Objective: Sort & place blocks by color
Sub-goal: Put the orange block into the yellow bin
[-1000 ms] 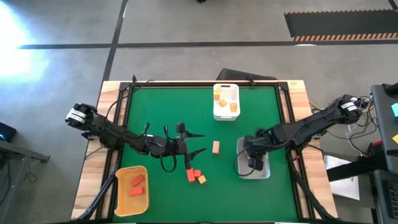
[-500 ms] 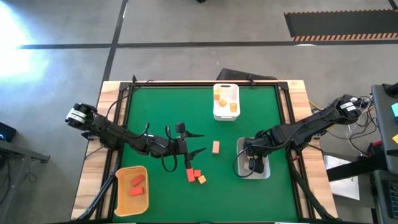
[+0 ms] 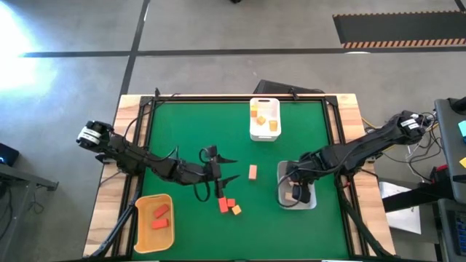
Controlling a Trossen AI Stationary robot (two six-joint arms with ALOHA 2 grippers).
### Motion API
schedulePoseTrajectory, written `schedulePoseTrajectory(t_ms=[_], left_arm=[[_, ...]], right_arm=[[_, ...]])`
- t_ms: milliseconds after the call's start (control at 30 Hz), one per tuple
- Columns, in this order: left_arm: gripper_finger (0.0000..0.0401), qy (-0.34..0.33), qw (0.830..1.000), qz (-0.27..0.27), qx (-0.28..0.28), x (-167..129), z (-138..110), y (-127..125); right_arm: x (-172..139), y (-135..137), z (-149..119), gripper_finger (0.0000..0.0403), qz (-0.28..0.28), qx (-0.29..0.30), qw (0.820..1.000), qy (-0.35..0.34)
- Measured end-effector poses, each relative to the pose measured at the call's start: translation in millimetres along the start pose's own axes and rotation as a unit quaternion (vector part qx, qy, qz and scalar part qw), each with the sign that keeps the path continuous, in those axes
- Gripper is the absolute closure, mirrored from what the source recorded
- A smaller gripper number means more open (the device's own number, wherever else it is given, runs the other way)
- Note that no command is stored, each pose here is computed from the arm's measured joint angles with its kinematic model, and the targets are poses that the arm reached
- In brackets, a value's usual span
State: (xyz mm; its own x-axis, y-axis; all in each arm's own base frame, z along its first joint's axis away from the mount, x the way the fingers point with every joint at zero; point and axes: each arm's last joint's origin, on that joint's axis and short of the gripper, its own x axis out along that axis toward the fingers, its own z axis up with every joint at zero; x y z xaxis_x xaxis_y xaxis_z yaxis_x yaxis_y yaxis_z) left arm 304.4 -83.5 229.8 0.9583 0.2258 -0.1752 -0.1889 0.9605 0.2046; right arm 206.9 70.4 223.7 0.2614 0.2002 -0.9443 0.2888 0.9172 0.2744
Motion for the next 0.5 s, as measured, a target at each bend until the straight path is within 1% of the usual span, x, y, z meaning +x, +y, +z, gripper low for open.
schedulePoseTrajectory(t_ms=[133, 233, 333, 433, 500], left_arm=[[0.0175, 0.041, 0.999, -0.007, -0.014, 0.3, -5.1, -1.5], [0.0175, 0.085, 0.995, -0.042, -0.024, 0.5, -7.7, -3.9], [0.0175, 0.129, 0.984, -0.123, -0.028, -0.9, -9.9, -8.7], [0.0175, 0.159, 0.964, -0.209, -0.030, -3.8, -9.8, -14.1], [0.0175, 0.177, 0.952, -0.249, -0.028, -5.8, -7.5, -17.3]], right_arm=[[-9.1, -0.7, -2.2, 0.0164, 0.008, -0.003, 1.000, -0.021], [-15.8, -1.4, -2.9, 0.0166, 0.007, -0.009, 0.999, -0.046], [-21.1, -0.6, -2.5, 0.0166, 0.012, -0.021, 0.997, -0.072], [-25.3, 0.7, -3.1, 0.0166, 0.023, -0.030, 0.996, -0.085], [-27.0, 1.8, -3.5, 0.0167, 0.028, -0.039, 0.995, -0.092]])
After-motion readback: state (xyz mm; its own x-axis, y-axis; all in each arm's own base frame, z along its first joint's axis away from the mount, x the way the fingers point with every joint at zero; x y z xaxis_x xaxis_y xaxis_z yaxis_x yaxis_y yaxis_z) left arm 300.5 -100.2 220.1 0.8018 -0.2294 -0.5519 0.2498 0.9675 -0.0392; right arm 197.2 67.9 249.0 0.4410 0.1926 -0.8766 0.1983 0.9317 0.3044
